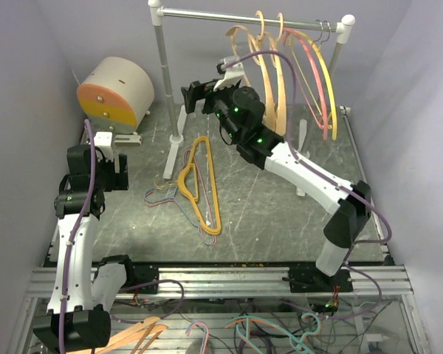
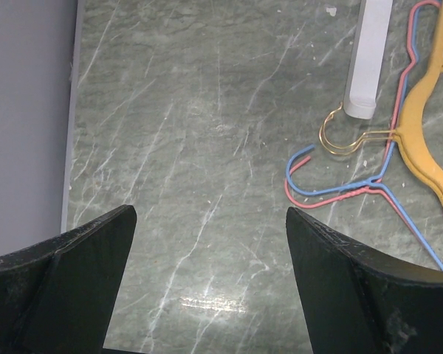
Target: Organize the hangers
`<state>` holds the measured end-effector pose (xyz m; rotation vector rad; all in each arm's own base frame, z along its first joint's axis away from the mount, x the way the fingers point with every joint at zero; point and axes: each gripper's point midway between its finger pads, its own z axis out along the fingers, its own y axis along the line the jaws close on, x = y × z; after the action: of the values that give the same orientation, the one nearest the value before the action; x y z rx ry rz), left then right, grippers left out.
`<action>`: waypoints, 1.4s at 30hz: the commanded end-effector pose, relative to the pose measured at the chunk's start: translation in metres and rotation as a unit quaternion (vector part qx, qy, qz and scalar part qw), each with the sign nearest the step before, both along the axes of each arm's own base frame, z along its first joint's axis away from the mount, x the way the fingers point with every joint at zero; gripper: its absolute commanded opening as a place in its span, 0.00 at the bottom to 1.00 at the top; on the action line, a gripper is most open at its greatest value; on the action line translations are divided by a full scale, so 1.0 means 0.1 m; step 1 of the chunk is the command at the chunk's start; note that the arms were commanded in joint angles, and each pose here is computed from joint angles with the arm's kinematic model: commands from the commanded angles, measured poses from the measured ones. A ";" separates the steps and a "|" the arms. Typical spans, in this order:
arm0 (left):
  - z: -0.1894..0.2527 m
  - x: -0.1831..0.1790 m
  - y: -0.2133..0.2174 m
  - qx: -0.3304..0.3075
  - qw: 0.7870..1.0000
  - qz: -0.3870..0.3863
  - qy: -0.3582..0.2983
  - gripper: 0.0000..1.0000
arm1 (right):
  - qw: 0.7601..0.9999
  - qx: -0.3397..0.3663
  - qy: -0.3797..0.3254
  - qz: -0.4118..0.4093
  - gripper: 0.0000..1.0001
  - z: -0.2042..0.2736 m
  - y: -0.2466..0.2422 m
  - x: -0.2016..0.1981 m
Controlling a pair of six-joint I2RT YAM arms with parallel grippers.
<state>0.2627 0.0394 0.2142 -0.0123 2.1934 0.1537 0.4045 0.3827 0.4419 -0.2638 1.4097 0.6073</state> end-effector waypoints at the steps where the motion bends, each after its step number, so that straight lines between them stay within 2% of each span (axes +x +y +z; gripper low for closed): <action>1: 0.07 0.05 0.00 -0.003 1.000 -0.005 -0.022 0.94 | 0.985 0.023 -0.145 -0.086 1.00 0.37 -0.25 0.16; 5: 0.09 0.03 0.01 -0.001 1.000 -0.004 -0.026 0.93 | 0.974 0.008 -0.202 -0.107 1.00 0.26 -0.32 0.30; 10: 0.10 0.04 0.01 0.001 1.000 -0.006 -0.028 0.92 | 0.978 0.027 -0.194 -0.074 1.00 0.25 -0.33 0.49; 14: 0.09 0.03 0.01 0.001 1.000 -0.005 -0.026 0.92 | 0.975 -0.004 -0.211 -0.076 1.00 0.27 -0.26 0.62; 21: 0.07 0.04 0.01 0.002 1.000 -0.008 -0.025 0.92 | 0.970 -0.013 -0.225 -0.087 1.00 0.39 -0.37 0.86; 28: 0.06 0.04 0.00 0.001 1.000 -0.010 -0.022 0.92 | 0.959 -0.008 -0.227 -0.173 0.99 0.54 -0.80 1.19; 29: 0.06 0.04 0.00 0.001 1.000 -0.009 -0.022 0.91 | 0.959 -0.017 -0.219 -0.180 0.99 0.44 -0.80 1.28; 38: 0.05 0.04 -0.02 -0.002 1.000 -0.015 -0.020 0.91 | 0.952 -0.022 -0.210 -0.220 0.99 0.41 -1.21 1.46; 42: 0.04 0.04 -0.02 -0.003 1.000 -0.016 -0.018 0.91 | 0.943 -0.010 -0.218 -0.252 0.99 0.63 -1.57 1.46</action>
<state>0.2614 0.0383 0.2150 0.0030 2.1862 0.1454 0.5517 0.2725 0.4769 -0.1277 1.0313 0.1493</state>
